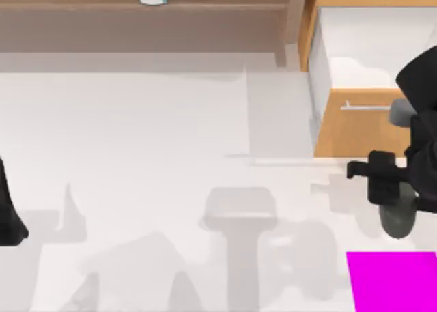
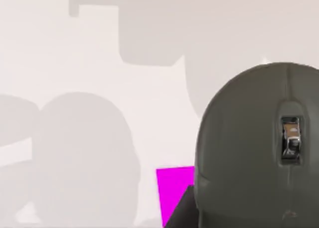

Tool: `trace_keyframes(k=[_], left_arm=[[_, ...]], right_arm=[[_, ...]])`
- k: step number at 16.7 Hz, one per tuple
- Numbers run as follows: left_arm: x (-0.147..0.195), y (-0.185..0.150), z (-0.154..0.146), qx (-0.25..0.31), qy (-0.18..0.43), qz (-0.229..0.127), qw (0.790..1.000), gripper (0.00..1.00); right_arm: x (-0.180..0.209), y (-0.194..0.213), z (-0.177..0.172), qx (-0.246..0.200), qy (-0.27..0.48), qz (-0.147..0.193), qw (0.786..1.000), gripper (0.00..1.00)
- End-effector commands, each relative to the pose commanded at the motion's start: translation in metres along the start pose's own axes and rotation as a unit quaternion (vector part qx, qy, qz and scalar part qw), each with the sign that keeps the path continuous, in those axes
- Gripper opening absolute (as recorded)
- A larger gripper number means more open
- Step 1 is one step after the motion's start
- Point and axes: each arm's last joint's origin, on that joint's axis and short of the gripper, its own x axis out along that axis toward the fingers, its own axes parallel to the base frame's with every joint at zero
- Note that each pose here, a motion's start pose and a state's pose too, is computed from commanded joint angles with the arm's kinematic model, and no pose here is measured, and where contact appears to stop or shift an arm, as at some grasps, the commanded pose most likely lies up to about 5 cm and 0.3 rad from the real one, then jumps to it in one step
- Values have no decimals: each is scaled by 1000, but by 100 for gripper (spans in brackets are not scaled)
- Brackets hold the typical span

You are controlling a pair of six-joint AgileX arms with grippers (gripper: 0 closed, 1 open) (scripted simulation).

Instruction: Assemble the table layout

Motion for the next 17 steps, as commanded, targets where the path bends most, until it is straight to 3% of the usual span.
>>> trace_keyframes(k=[8,17], left_arm=[[0,0,0,0,0,0,1000,100],[0,0,0,0,0,0,1000,100]], right_arm=[[38,-20,-66,-53,63,-30,996,0],[40,-21,-68,-54,66,-32,996,0]])
